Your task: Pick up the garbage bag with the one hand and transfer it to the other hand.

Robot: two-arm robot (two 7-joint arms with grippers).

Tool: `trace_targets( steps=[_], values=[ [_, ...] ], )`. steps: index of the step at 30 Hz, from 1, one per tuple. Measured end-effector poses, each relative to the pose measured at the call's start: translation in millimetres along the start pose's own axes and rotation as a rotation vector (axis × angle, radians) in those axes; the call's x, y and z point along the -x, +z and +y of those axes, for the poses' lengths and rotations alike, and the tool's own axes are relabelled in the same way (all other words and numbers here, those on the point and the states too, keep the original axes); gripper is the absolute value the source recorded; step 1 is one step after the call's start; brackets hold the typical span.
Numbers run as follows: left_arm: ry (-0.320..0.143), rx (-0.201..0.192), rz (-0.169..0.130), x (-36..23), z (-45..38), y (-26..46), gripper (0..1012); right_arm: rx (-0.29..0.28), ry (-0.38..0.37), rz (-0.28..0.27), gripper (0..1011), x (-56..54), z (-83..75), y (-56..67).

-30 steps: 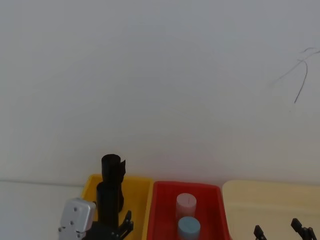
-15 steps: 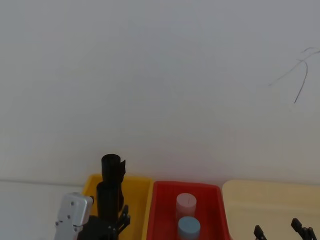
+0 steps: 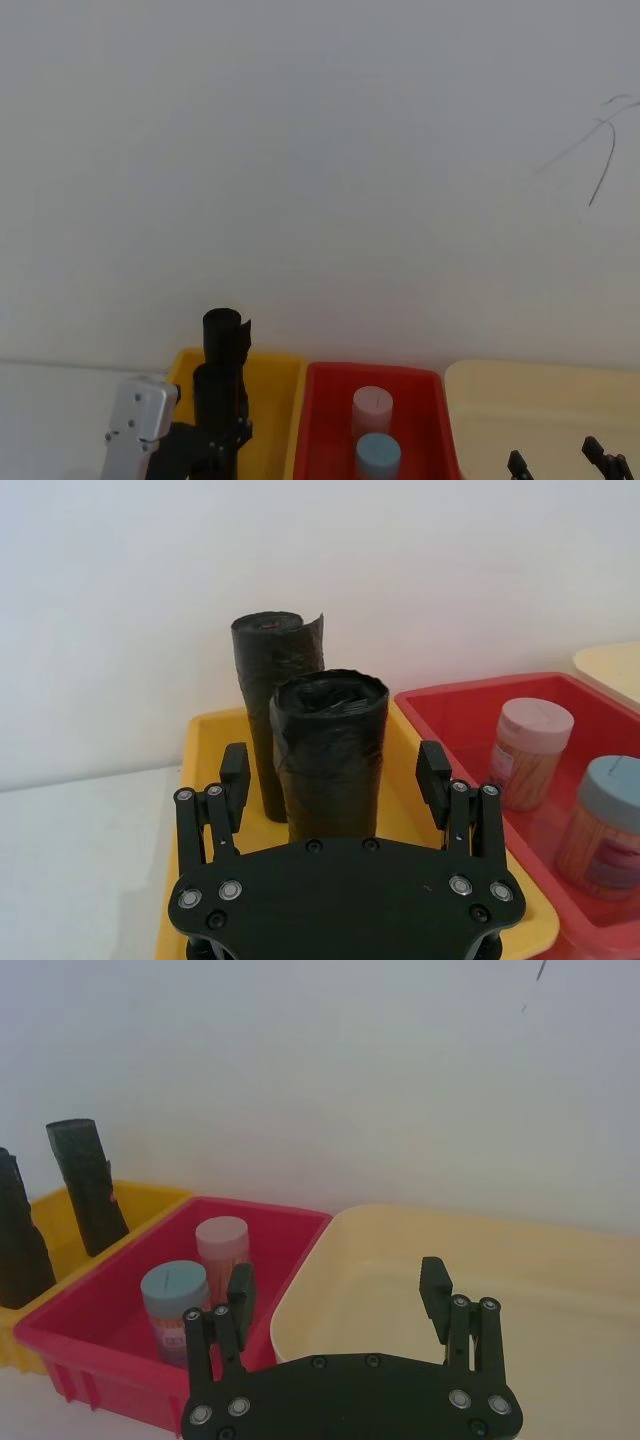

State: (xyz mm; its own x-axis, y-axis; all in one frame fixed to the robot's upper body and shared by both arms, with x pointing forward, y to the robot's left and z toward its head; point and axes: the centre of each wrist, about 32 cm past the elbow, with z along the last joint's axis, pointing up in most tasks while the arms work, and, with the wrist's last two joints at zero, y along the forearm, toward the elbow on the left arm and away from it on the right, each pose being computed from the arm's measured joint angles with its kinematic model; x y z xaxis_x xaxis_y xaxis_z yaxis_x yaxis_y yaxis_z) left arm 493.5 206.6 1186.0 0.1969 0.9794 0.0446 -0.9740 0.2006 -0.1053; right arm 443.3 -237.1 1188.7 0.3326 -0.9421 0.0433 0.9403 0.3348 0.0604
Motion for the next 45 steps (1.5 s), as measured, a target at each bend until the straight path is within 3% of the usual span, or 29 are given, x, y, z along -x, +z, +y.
trace_targets(
  steps=[15,22,30,33,41,45],
  values=[
    [-0.006,-0.012,0.031,-4.8,-17.1,-10.7,979,0.000,0.000,0.000,1000,0.0,0.0,0.0],
    [-0.018,-0.012,0.048,-5.3,-24.0,-13.6,825,0.000,0.000,0.000,1000,0.0,0.0,0.0],
    [-0.032,-0.010,0.058,-5.8,-28.8,-15.2,568,0.000,0.000,0.000,1000,0.0,0.0,0.0],
    [-0.035,-0.009,0.060,-5.6,-29.6,-15.3,546,0.000,0.000,0.000,1000,0.0,0.0,0.0],
    [-0.047,0.003,0.056,-4.8,-32.2,-8.7,494,0.000,0.000,0.000,1000,0.0,0.0,0.0],
    [-0.065,0.019,0.041,-4.5,-34.4,2.5,481,0.000,0.000,0.000,1000,0.0,0.0,0.0]
  ],
)
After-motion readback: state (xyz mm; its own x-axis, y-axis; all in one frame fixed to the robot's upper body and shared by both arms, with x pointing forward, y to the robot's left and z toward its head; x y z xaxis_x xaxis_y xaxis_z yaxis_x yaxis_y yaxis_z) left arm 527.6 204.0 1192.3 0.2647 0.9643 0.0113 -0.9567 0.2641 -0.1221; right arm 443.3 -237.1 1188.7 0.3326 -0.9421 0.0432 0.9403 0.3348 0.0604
